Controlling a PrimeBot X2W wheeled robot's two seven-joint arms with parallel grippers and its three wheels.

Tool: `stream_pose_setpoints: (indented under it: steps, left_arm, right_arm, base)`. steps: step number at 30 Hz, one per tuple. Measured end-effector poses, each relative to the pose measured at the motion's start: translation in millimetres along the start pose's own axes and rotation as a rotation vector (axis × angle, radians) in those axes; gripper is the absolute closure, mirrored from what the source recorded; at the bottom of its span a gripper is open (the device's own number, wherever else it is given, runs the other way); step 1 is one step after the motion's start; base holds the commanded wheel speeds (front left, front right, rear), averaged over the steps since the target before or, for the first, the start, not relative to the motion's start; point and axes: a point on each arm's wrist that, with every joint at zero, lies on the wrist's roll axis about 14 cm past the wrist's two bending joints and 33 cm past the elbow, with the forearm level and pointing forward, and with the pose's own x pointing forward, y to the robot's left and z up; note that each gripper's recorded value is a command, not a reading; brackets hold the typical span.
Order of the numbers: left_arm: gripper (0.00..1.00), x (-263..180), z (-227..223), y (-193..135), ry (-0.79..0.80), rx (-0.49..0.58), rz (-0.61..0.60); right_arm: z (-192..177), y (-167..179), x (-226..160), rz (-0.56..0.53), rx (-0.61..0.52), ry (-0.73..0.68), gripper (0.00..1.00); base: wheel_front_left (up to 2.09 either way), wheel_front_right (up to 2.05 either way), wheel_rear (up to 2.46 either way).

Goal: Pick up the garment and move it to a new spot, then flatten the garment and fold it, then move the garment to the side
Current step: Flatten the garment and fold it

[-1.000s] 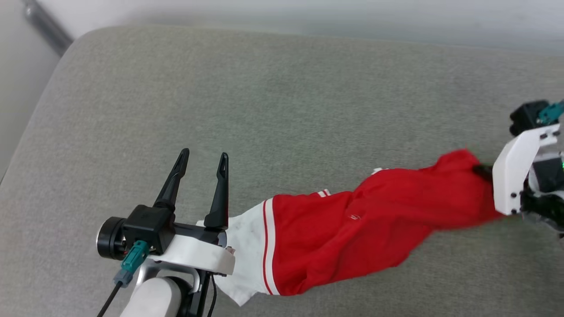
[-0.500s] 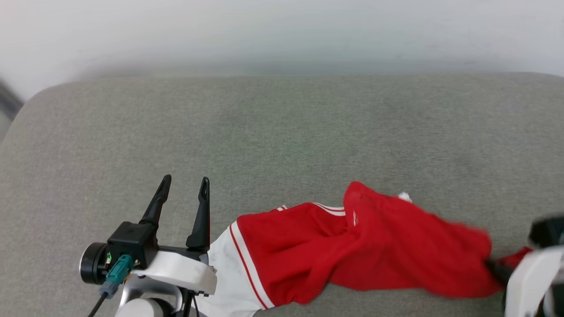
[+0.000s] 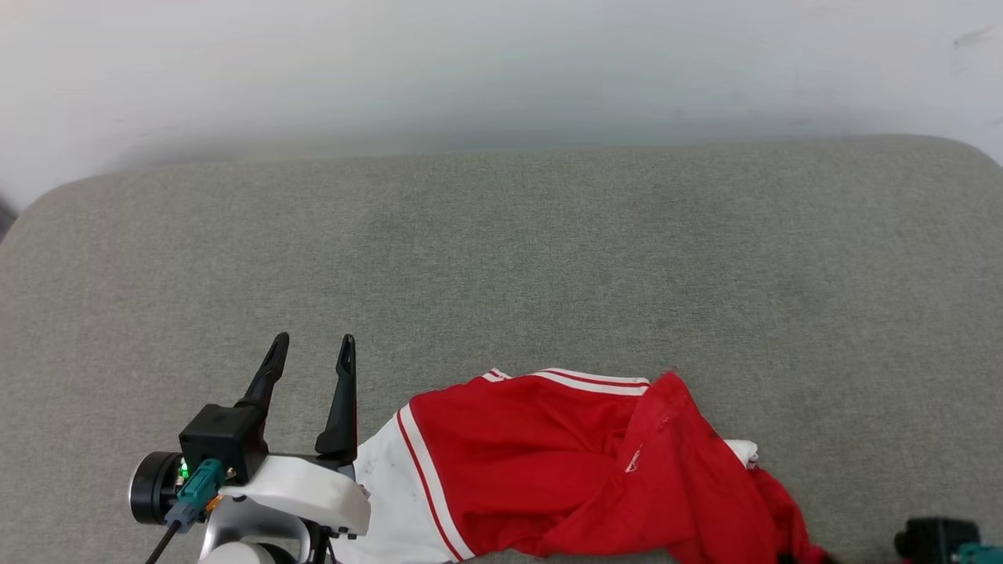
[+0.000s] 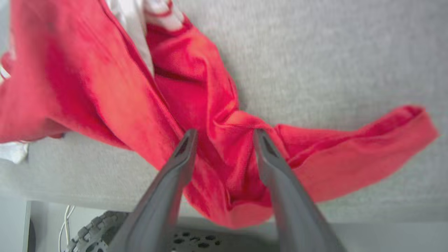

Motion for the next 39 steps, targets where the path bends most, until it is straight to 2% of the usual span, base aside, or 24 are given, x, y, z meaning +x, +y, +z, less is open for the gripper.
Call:
stream_pose_setpoints:
  steps: [3, 6, 10, 13, 22, 25, 31, 32, 33, 39]
  left_arm:
    - [0.0, 0.0, -0.2, 0.0, 0.001, 0.002, 0.0]
    - [0.0, 0.2, 0.7, -0.2, -0.001, 0.003, 0.001]
    - [0.0, 1.2, 2.3, -1.2, -0.005, 0.0, 0.0]
    - [0.0, 2.2, 1.3, -2.0, -0.002, -0.004, 0.0]
    - [0.0, 7.9, -4.6, 1.5, 0.008, -0.013, 0.008]
    - [0.0, 8.6, -7.5, 6.3, 0.011, -0.016, 0.026]
    - [0.0, 4.9, -13.2, 21.2, 0.019, -0.014, 0.072]
    - [0.0, 4.4, -14.2, 22.8, 0.022, -0.016, 0.078]
    - [0.0, 3.9, -14.8, 23.9, 0.022, -0.015, 0.081]
    - [0.0, 4.4, -15.1, 23.7, 0.021, -0.016, 0.082]
  right_arm:
    - [44.6, 4.7, -2.9, 0.006, -0.013, -0.224, 0.0]
    - [74.7, 5.2, -10.8, 0.004, -0.016, -0.384, 0.0]
    - [96.2, 10.0, -13.6, 0.021, -0.052, -0.444, 0.0]
    - [108.4, 18.0, -8.3, 0.054, -0.135, -0.402, 0.0]
    - [112.8, 66.8, 26.1, 0.227, -0.397, -0.104, 0.0]
    - [106.8, 81.8, 37.7, 0.282, -0.457, -0.015, 0.0]
    - [83.6, 94.3, 52.1, 0.352, -0.494, 0.16, 0.0]
    - [81.3, 94.9, 52.9, 0.357, -0.497, 0.179, 0.62]
    - [81.3, 96.2, 53.1, 0.363, -0.503, 0.184, 1.0]
    - [96.7, 103.4, 45.9, 0.383, -0.53, 0.133, 1.0]
  base:
    - [0.0, 0.0, 0.0]
    - [0.0, 0.0, 0.0]
    - [0.0, 0.0, 0.0]
    - [0.0, 0.0, 0.0]
    - [0.0, 0.0, 0.0]
    - [0.0, 0.0, 0.0]
    - [0.0, 0.0, 0.0]
    - [0.0, 0.0, 0.0]
    - [0.0, 0.0, 0.0]
    - [0.0, 0.0, 0.0]
